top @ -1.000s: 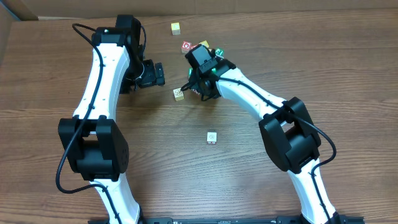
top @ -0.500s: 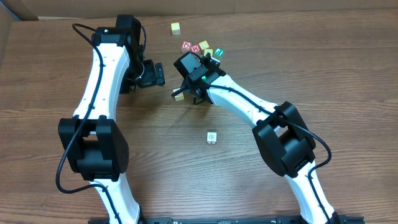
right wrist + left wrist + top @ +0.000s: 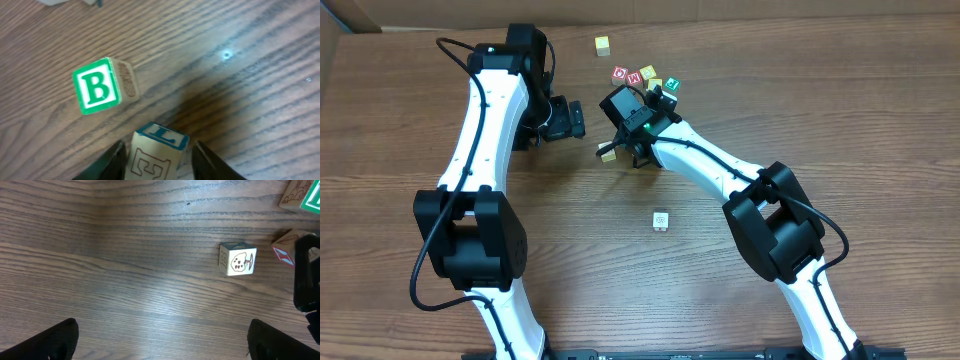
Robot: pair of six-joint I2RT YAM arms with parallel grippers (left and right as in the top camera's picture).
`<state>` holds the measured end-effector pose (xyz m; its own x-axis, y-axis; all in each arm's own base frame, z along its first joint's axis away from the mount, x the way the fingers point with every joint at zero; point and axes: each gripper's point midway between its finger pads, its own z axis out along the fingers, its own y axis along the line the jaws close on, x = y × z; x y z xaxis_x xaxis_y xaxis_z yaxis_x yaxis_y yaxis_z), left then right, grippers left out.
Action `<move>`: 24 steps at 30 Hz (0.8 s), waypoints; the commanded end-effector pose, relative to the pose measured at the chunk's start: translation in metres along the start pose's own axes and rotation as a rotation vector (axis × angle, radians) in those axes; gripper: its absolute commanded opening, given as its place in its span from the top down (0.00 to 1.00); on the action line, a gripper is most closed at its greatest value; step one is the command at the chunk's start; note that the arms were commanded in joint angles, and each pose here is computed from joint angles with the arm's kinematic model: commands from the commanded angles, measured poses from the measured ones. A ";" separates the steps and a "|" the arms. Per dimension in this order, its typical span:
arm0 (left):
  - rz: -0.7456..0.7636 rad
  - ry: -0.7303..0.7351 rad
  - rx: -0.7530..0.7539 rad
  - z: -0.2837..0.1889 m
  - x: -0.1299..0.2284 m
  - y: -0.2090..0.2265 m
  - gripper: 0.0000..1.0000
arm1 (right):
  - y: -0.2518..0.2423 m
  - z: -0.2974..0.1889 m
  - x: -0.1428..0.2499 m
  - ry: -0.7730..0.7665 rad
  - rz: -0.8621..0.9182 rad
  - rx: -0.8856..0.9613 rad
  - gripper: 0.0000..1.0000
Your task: Flip 4 blocks
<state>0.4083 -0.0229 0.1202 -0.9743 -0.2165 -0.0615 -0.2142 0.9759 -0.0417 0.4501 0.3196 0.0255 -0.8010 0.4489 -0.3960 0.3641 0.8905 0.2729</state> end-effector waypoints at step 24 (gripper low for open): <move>-0.018 -0.022 -0.007 -0.008 0.000 0.001 0.00 | -0.011 -0.015 0.002 0.046 -0.251 0.049 0.58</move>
<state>0.4082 -0.0229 0.1202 -0.9744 -0.2165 -0.0612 -0.2142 0.9759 -0.0412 0.4325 0.3061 0.0199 -0.8973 0.2098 -0.3884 0.1848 0.9776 0.1010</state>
